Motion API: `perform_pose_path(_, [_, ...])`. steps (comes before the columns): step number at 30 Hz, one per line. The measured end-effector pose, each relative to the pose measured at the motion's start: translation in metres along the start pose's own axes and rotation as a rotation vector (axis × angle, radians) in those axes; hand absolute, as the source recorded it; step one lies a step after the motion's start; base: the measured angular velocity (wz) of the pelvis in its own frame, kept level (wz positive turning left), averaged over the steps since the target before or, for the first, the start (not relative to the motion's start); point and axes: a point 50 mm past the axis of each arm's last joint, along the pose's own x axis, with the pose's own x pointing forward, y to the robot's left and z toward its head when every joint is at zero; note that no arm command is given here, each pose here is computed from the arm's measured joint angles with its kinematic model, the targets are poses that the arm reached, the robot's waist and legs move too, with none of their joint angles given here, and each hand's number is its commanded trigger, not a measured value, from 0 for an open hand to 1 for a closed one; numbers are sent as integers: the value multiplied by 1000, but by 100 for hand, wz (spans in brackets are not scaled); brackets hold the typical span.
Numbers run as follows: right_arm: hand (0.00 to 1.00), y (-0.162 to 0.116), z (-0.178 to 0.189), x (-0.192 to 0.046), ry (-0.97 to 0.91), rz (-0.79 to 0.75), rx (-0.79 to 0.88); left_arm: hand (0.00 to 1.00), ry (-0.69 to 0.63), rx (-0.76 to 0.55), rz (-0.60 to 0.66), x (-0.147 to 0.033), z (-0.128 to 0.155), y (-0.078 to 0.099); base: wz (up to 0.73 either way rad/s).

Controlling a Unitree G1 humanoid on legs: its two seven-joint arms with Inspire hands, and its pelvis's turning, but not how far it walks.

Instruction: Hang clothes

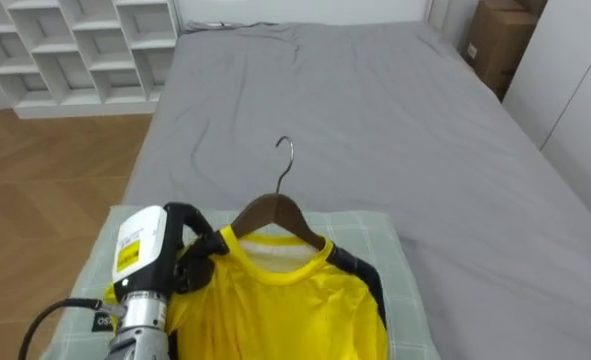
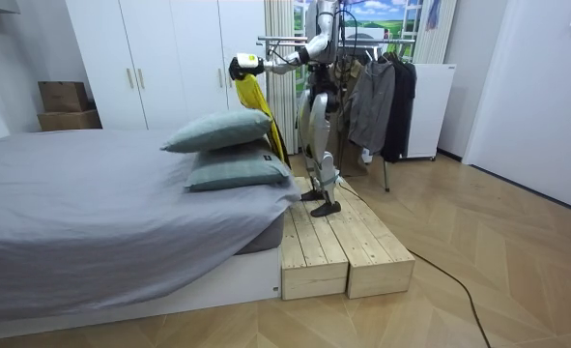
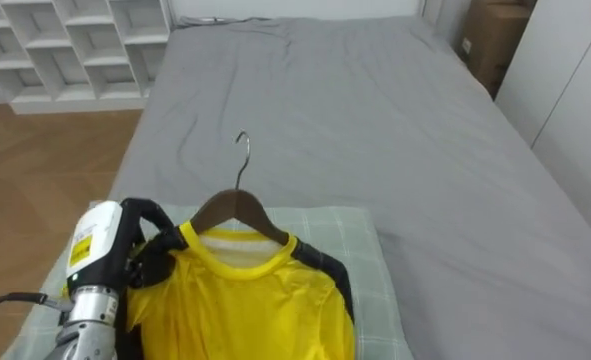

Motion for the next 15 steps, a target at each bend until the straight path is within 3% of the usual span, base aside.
perform_pose_path(15, [0,1,-12,-1,59,7,-17,100,-3,7,19,-6,-4,2,-1])
